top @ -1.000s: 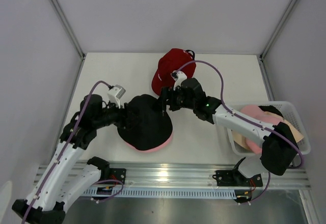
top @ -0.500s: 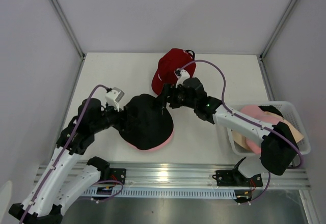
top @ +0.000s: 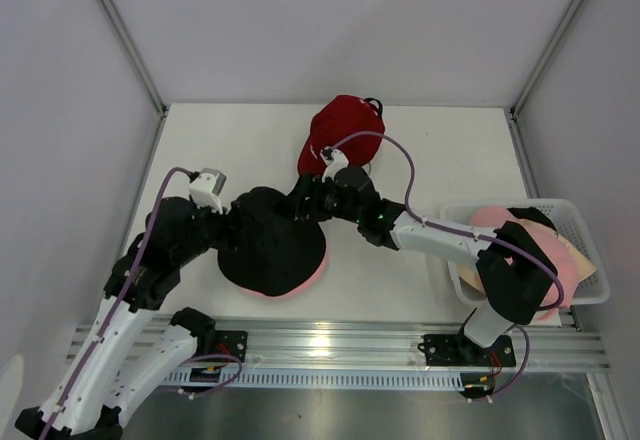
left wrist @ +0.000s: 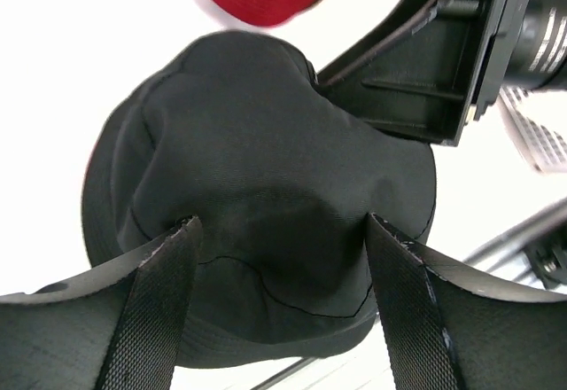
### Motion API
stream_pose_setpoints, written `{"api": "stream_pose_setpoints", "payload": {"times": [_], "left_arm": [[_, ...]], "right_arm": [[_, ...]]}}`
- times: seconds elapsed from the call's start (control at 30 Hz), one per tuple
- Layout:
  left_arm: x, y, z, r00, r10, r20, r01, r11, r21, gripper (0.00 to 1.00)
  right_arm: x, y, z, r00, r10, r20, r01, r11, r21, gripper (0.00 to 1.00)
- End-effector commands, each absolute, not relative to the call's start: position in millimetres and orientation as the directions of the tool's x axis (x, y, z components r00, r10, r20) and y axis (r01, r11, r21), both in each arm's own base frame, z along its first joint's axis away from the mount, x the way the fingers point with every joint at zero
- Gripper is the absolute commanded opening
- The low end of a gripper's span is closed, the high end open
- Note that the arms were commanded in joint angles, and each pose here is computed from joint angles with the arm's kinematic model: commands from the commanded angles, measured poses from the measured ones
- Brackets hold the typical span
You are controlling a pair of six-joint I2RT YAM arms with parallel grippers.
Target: Stack the hats
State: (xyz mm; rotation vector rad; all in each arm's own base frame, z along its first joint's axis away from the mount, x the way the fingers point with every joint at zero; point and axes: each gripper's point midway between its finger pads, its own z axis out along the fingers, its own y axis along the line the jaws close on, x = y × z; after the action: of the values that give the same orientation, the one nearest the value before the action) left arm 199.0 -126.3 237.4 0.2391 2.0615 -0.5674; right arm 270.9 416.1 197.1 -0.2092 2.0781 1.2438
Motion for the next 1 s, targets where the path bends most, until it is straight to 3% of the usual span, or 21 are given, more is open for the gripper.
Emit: {"api": "stream_pose_setpoints", "payload": {"times": [0.0,0.13,0.17,0.2,0.27,0.3,0.43,0.5,0.53,0.57,0.67,0.77,0.97], "left_arm": [[199.2,-107.7,268.3,-0.434,-0.134,-0.891,0.315,0.904,-0.289,0.79],[195.7,-94.7,298.1,-0.365,-0.156,-0.918,0.286,0.919,-0.270,0.80],[195.0,-92.4,310.1,-0.342,-0.165,-0.925,0.284,0.920,-0.269,0.87],[196.6,-91.2,314.7,-0.336,-0.163,-0.928,0.279,0.924,-0.263,0.91],[197.0,-87.0,344.0,-0.281,-0.182,-0.942,0.275,0.925,-0.261,1.00],[201.3,-88.7,346.5,-0.289,-0.178,-0.941,0.271,0.927,-0.259,0.99],[211.9,-94.2,378.0,-0.271,-0.212,-0.939,0.270,0.920,-0.285,1.00],[221.1,-95.7,372.5,-0.296,-0.212,-0.931,0.245,0.926,-0.288,1.00],[228.7,-98.8,363.1,-0.327,-0.196,-0.925,0.235,0.931,-0.280,0.99],[232.5,-100.2,359.0,-0.336,-0.190,-0.922,0.231,0.933,-0.276,1.00],[244.6,-99.7,337.2,-0.380,-0.169,-0.909,0.189,0.948,-0.256,1.00],[250.6,-101.3,330.3,-0.384,-0.173,-0.907,0.182,0.949,-0.258,1.00],[248.3,-97.8,325.2,-0.385,-0.183,-0.905,0.184,0.945,-0.270,1.00]], "right_arm": [[264.9,433.6,204.8,-0.741,0.203,-0.640,-0.483,0.502,0.718,0.83],[304.4,396.2,232.4,-0.655,0.253,-0.712,-0.461,0.612,0.643,0.85],[320.0,372.6,234.6,-0.641,0.255,-0.724,-0.426,0.667,0.611,0.86],[329.1,357.5,274.3,-0.578,0.291,-0.763,-0.446,0.670,0.594,0.87],[340.9,315.9,290.0,-0.521,0.236,-0.820,-0.411,0.773,0.483,0.88],[347.8,289.9,337.9,-0.435,0.277,-0.857,-0.403,0.791,0.460,0.89],[338.3,175.4,394.3,-0.256,0.253,-0.933,-0.139,0.945,0.295,0.90],[316.3,125.5,383.9,-0.297,0.237,-0.925,0.012,0.970,0.244,0.89],[301.0,81.0,396.1,-0.255,0.283,-0.925,0.144,0.957,0.253,0.88],[276.8,54.0,373.0,-0.332,0.304,-0.893,0.255,0.940,0.226,0.88],[204.2,-38.7,352.9,-0.266,0.399,-0.877,0.580,0.793,0.185,0.99],[167.8,-65.2,321.7,-0.301,0.426,-0.854,0.687,0.717,0.116,0.99],[141.2,-88.0,300.9,-0.179,0.533,-0.827,0.829,0.534,0.164,0.99]]}}
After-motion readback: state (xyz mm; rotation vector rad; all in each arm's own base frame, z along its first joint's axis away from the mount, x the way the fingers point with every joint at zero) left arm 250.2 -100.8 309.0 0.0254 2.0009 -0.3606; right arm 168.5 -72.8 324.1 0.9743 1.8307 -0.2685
